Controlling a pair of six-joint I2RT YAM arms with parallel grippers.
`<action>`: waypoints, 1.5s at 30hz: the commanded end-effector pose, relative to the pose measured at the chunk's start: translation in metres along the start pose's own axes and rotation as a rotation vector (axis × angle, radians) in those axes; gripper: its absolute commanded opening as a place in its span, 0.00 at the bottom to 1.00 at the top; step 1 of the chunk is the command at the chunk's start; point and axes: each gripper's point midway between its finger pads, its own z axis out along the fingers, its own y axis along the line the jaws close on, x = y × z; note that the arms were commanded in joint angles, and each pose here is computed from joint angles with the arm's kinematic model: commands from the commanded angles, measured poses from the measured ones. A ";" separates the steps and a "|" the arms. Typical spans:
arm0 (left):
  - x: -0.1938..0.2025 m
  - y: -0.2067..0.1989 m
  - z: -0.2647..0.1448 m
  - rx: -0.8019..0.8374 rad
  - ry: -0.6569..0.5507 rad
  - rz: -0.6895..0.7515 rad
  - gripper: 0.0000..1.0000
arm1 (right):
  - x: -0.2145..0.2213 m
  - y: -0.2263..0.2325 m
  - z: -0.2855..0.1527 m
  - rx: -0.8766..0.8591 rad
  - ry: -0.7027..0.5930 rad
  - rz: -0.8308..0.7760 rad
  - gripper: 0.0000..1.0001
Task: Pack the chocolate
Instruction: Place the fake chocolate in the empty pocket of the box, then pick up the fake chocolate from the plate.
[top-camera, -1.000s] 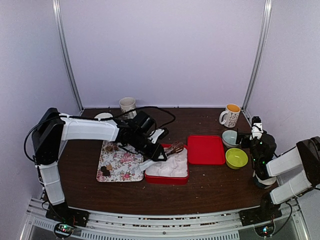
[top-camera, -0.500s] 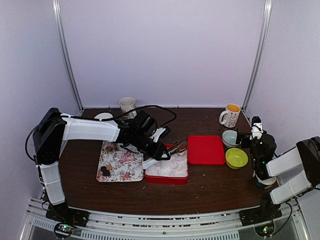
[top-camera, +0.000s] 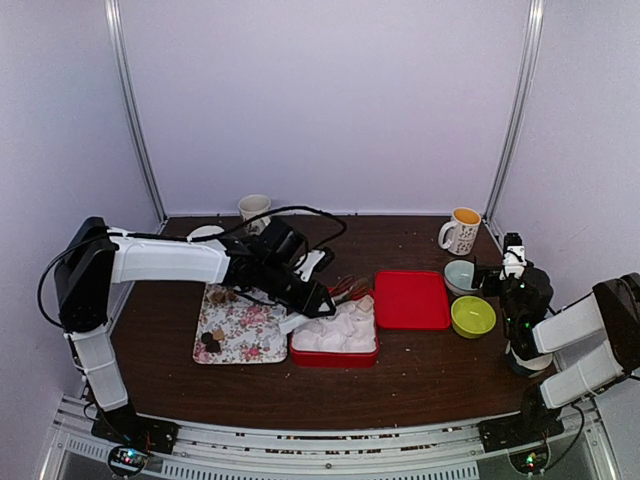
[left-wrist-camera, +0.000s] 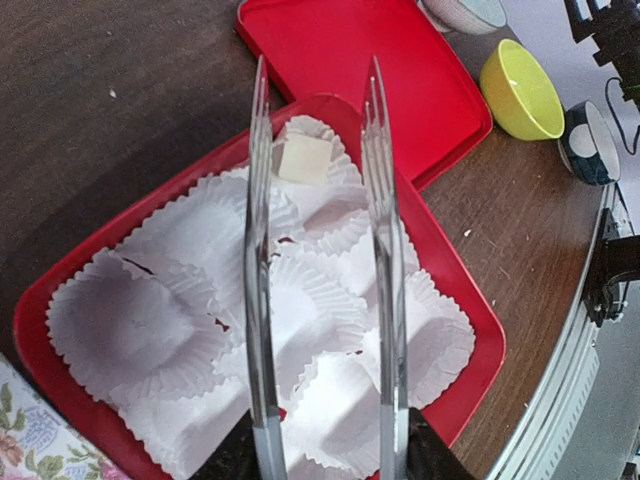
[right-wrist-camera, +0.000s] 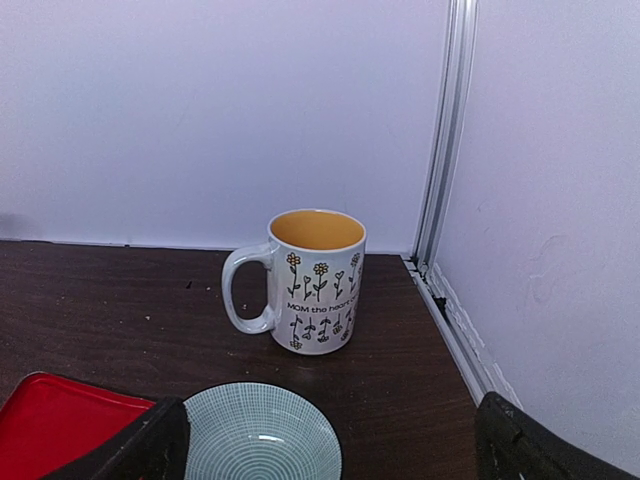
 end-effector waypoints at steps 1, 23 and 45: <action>-0.025 -0.010 -0.041 -0.026 -0.128 0.034 0.43 | -0.012 -0.001 0.003 -0.002 -0.033 0.007 1.00; 0.019 0.018 -0.116 -0.140 -0.183 -0.147 0.42 | -0.012 -0.001 0.003 -0.003 -0.033 0.009 1.00; 0.068 0.039 -0.162 -0.223 -0.309 -0.184 0.43 | -0.011 -0.001 0.003 -0.003 -0.031 0.008 1.00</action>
